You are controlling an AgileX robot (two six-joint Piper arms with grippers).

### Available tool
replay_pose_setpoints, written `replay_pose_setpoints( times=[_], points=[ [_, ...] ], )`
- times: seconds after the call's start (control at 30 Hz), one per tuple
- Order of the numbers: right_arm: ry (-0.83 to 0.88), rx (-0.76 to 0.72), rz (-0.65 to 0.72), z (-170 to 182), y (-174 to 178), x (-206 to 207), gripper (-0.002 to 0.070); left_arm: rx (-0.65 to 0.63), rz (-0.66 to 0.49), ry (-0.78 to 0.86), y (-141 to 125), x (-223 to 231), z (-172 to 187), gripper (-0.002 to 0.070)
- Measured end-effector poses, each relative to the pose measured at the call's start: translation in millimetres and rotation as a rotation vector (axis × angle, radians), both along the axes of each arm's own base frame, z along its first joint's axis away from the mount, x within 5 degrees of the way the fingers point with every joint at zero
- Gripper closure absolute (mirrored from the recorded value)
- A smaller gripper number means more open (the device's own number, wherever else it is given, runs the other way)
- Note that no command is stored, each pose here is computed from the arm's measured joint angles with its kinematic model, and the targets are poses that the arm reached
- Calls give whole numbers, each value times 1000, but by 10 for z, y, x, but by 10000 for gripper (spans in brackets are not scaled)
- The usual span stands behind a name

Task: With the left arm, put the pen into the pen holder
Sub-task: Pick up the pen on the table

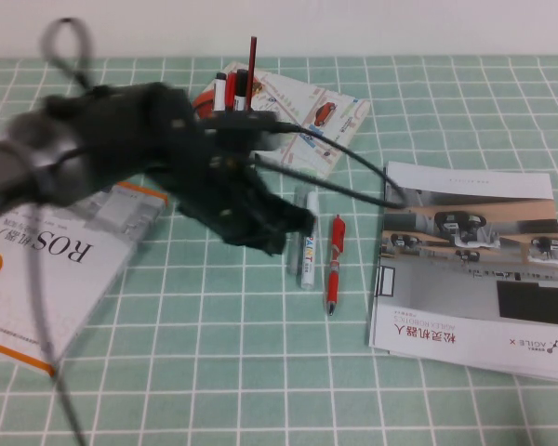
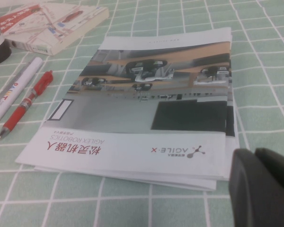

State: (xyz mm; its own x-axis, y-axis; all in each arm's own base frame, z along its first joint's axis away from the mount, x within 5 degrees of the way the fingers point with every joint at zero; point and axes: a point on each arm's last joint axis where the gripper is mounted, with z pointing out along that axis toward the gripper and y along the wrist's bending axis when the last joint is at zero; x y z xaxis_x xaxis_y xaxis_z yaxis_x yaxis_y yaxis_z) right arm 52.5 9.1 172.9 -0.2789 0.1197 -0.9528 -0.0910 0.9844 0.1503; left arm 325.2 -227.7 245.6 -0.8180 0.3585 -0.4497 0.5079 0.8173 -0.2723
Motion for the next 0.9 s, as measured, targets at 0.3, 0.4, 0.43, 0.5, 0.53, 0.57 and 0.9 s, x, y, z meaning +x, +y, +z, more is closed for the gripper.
replay_pose_setpoints(
  times=[0.3, 0.4, 0.43, 0.5, 0.53, 0.57, 0.9],
  points=[
    [0, 0, 0, 0, 0, 0, 696, 129, -57, 19, -529, 508, -211, 652],
    [0, 0, 0, 0, 0, 0, 696, 126, -58, -2, -578, 590, -225, 554],
    [0, 0, 0, 0, 0, 0, 696, 128, -57, -7, -584, 605, -227, 508],
    [0, 0, 0, 0, 0, 0, 696, 135, -50, -18, -584, 627, -243, 441],
    [0, 0, 0, 0, 0, 0, 696, 141, -49, -24, -581, 635, -244, 420],
    [0, 0, 0, 0, 0, 0, 696, 150, -45, -29, -576, 644, -256, 407],
    [0, 0, 0, 0, 0, 0, 696, 205, -13, -37, -551, 763, -535, 388]
  ],
)
